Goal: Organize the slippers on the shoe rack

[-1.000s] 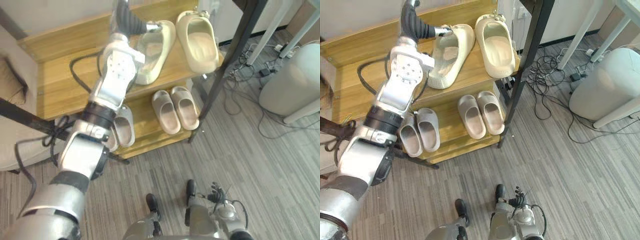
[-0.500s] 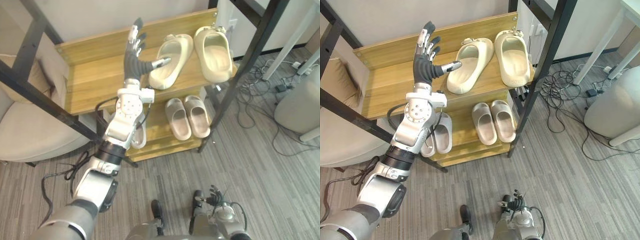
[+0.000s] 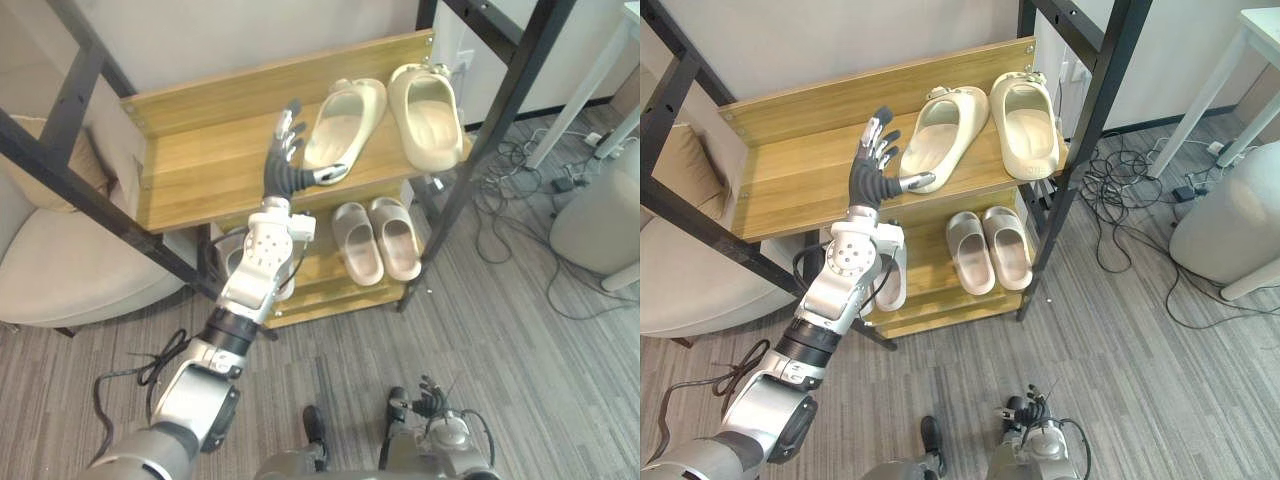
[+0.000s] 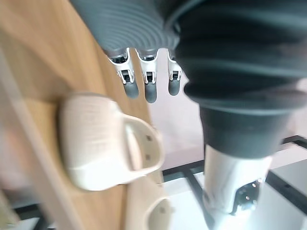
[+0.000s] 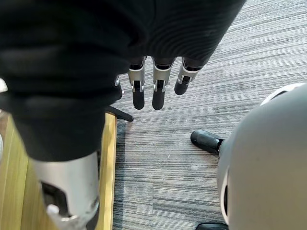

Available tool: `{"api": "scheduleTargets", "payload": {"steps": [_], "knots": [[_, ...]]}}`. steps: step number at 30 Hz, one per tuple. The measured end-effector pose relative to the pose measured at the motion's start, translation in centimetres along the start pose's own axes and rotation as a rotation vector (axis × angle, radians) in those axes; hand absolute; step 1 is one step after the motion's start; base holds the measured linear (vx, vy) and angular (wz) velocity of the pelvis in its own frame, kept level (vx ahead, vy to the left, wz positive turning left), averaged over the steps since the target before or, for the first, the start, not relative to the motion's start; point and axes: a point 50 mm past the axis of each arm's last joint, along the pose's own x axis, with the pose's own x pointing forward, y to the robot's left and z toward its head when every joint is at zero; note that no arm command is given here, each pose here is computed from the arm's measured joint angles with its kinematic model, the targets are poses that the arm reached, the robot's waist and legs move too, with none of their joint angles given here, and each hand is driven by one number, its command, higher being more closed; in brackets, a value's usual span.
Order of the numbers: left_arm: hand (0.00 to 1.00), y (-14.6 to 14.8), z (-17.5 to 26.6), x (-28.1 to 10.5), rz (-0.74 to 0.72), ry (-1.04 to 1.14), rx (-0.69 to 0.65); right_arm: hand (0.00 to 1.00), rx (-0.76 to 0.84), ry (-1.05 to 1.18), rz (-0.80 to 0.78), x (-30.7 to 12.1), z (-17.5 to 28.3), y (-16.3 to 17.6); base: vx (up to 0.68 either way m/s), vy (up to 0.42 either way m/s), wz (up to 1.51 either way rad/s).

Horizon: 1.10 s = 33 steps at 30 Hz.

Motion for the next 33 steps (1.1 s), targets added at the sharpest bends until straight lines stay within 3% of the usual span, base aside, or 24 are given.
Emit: {"api": "scheduleTargets", "payload": {"steps": [17, 33], "knots": [[0.0, 1.1, -1.6, -0.4, 0.036, 0.053, 0.048, 0.0, 0.013, 0.004, 0.003, 0.0, 0.1, 0.4, 0.01, 0.033, -0.03], [0.0, -1.7, -1.2, -0.8, -0.042, 0.04, 0.014, 0.0, 0.014, 0.002, 0.004, 0.0, 0.3, 0.5, -0.01, 0.016, 0.01]]}}
